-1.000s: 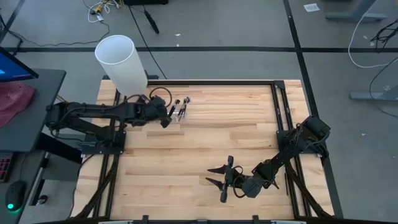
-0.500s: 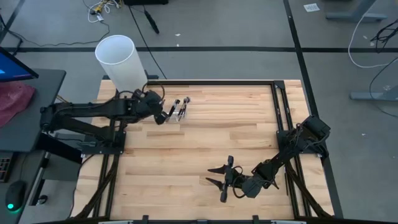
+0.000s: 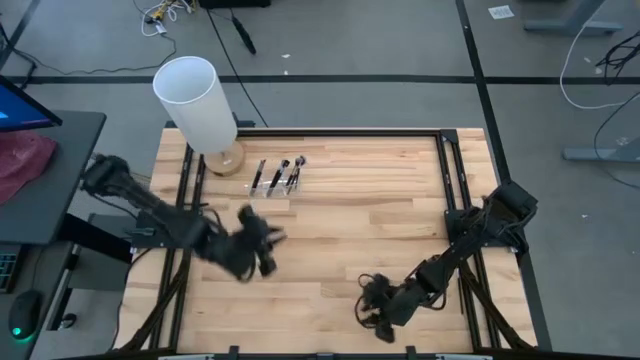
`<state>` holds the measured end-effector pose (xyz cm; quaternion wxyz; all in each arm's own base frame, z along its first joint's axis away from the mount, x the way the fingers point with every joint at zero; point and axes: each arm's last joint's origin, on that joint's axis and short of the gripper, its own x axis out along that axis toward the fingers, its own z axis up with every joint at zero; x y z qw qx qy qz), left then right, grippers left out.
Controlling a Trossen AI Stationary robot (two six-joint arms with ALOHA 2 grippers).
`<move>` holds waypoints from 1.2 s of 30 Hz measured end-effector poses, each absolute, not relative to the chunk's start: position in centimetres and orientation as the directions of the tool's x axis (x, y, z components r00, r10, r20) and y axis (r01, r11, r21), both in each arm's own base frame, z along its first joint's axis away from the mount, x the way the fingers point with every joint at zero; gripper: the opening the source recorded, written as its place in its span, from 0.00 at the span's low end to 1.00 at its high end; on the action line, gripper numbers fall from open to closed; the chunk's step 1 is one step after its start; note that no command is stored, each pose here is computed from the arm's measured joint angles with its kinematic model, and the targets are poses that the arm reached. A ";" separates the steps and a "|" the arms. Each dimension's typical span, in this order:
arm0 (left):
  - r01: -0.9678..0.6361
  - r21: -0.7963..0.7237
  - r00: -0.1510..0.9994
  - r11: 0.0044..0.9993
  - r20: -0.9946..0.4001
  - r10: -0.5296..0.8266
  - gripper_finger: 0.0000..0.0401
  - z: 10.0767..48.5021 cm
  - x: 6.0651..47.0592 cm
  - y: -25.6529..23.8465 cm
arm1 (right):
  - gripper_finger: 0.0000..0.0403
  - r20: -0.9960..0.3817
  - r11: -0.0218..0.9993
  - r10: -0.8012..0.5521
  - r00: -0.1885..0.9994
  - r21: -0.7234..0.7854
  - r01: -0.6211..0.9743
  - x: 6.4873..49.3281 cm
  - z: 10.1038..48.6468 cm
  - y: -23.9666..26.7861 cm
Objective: Put items in baskets/containers
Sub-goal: Put the eyeshadow brush into the transparent organizer
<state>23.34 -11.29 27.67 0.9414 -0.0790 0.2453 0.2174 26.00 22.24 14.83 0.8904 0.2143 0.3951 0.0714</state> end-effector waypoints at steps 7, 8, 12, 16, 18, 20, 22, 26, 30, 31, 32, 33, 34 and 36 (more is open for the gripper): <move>-0.301 -0.078 0.898 0.951 -0.358 0.255 0.23 23.0 26.8 -19.2 | 0.37 -0.913 0.793 0.366 0.180 0.407 0.454 20.4 15.5 21.4; -0.283 -0.068 0.905 0.957 -0.348 0.243 0.23 22.3 27.2 -19.8 | 0.36 -0.927 0.790 0.351 0.130 0.367 0.492 19.6 15.6 21.4; -0.260 -0.067 0.916 0.963 -0.332 0.224 0.23 19.7 28.2 -21.4 | 0.30 -0.967 0.791 0.246 -0.068 0.160 0.590 16.4 15.8 21.1; -0.267 -0.068 0.910 0.961 -0.346 0.228 0.23 18.3 28.6 -21.7 | 0.18 -0.957 0.806 0.183 -0.224 0.015 0.591 13.9 15.7 21.3; -0.274 -0.075 0.909 0.959 -0.346 0.232 0.23 18.2 28.7 -21.7 | 0.10 -0.946 0.817 0.157 -0.284 -0.037 0.575 13.1 15.6 21.4; -0.277 -0.078 0.910 0.958 -0.341 0.235 0.23 18.3 28.7 -21.7 | 0.03 -0.930 0.831 0.139 -0.341 -0.078 0.551 12.5 15.4 21.5; -0.286 -0.075 0.910 0.955 -0.333 0.246 0.23 18.3 28.8 -21.6 | 0.02 -0.921 0.846 0.115 -0.372 -0.105 0.523 12.0 15.1 21.6; -0.294 -0.078 0.910 0.953 -0.329 0.253 0.23 18.4 28.8 -21.5 | 0.01 -0.894 0.877 0.100 -0.438 -0.128 0.463 11.8 14.0 22.0; -0.295 -0.082 0.910 0.952 -0.327 0.253 0.23 18.4 28.9 -21.5 | 0.01 -0.872 0.897 0.071 -0.485 -0.157 0.414 11.8 12.6 22.3; -0.295 -0.082 0.910 0.952 -0.328 0.253 0.23 18.4 28.9 -21.5 | 0.01 -0.867 0.902 0.074 -0.493 -0.153 0.404 11.9 12.2 22.4; -0.295 -0.082 0.910 0.952 -0.327 0.253 0.23 18.4 28.9 -21.5 | 0.01 -0.862 0.906 0.077 -0.501 -0.150 0.396 12.0 12.0 22.5; -0.294 -0.082 0.910 0.952 -0.327 0.253 0.23 18.4 28.9 -21.5 | 0.01 -0.855 0.910 0.078 -0.513 -0.148 0.387 12.0 11.8 22.6; -0.294 -0.082 0.910 0.952 -0.328 0.253 0.23 18.4 28.9 -21.5 | 0.01 -0.851 0.913 0.078 -0.520 -0.149 0.381 12.0 11.6 22.6; -0.294 -0.082 0.910 0.952 -0.328 0.252 0.23 18.4 28.8 -21.5 | 0.01 -0.852 0.913 0.069 -0.520 -0.156 0.377 12.0 11.5 22.6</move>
